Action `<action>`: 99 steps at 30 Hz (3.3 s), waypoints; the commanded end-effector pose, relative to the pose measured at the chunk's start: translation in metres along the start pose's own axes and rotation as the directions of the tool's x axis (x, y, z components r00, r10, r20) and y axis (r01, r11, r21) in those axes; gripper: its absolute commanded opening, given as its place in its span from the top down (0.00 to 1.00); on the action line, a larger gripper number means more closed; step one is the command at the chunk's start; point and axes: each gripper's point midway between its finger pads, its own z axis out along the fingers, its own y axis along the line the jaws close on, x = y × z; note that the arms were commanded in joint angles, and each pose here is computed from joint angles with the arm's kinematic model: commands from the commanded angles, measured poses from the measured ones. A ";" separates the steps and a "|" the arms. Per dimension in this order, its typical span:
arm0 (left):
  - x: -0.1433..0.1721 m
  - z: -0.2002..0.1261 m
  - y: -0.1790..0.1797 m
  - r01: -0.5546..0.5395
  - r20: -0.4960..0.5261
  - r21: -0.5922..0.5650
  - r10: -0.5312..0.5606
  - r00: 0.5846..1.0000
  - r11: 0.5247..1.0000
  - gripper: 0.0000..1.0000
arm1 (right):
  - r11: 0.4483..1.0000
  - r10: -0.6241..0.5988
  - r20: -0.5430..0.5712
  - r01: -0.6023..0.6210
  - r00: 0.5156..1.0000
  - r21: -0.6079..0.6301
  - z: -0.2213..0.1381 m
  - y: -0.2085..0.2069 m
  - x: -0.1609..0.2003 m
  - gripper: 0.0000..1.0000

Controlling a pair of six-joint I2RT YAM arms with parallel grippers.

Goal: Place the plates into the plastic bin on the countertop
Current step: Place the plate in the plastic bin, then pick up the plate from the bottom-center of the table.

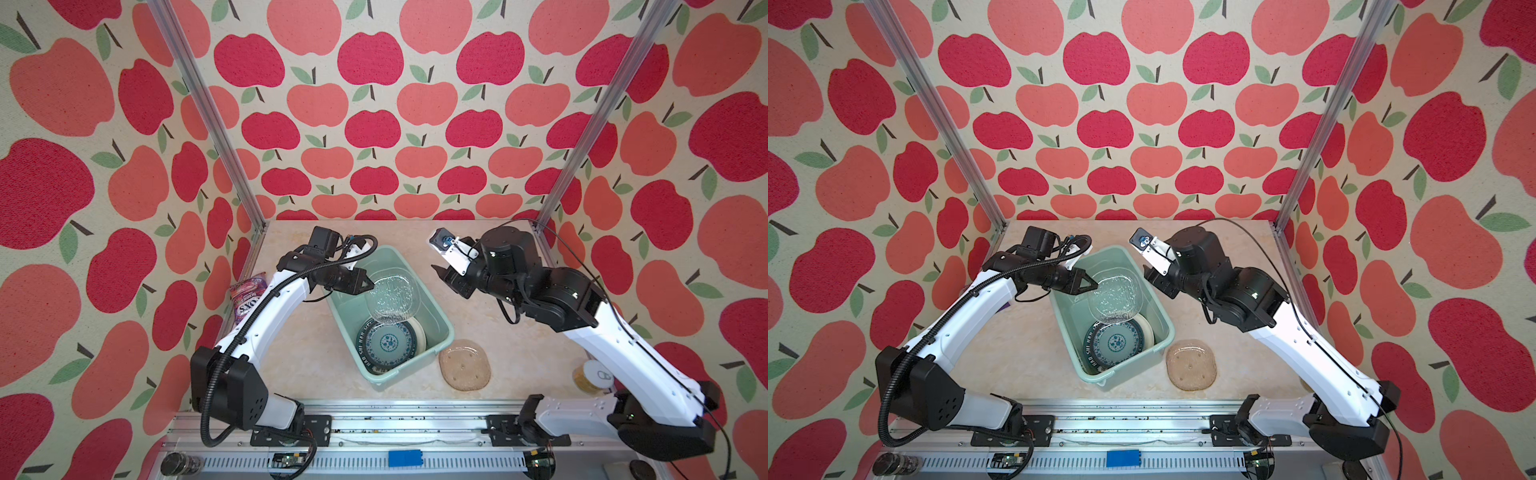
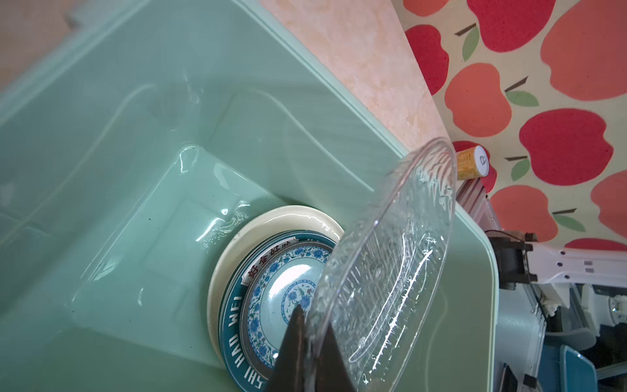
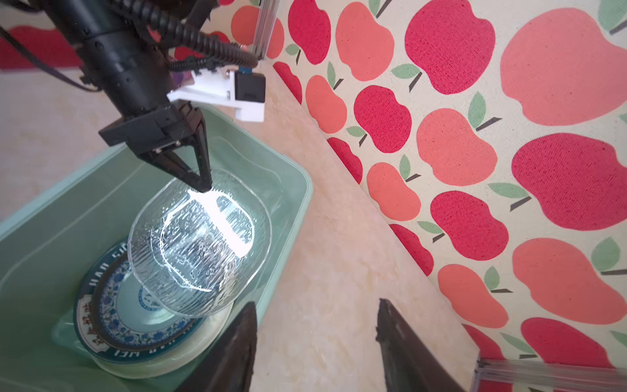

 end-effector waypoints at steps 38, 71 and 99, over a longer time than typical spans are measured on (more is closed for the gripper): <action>0.115 0.078 0.004 -0.220 -0.553 0.146 0.264 0.790 0.965 0.94 | 0.961 0.275 -0.052 -0.276 0.960 -0.003 0.029 -0.020 0.053 0.41; -0.047 -0.016 0.000 -0.217 0.110 -0.315 0.263 0.958 0.924 0.24 | 0.658 0.753 -0.127 -0.733 0.646 0.172 0.019 -0.068 0.093 0.34; -0.001 -0.163 -0.042 0.073 0.624 -0.310 0.144 0.768 0.948 0.01 | -0.211 0.903 -0.115 -0.662 -0.414 0.719 0.008 0.027 0.320 0.38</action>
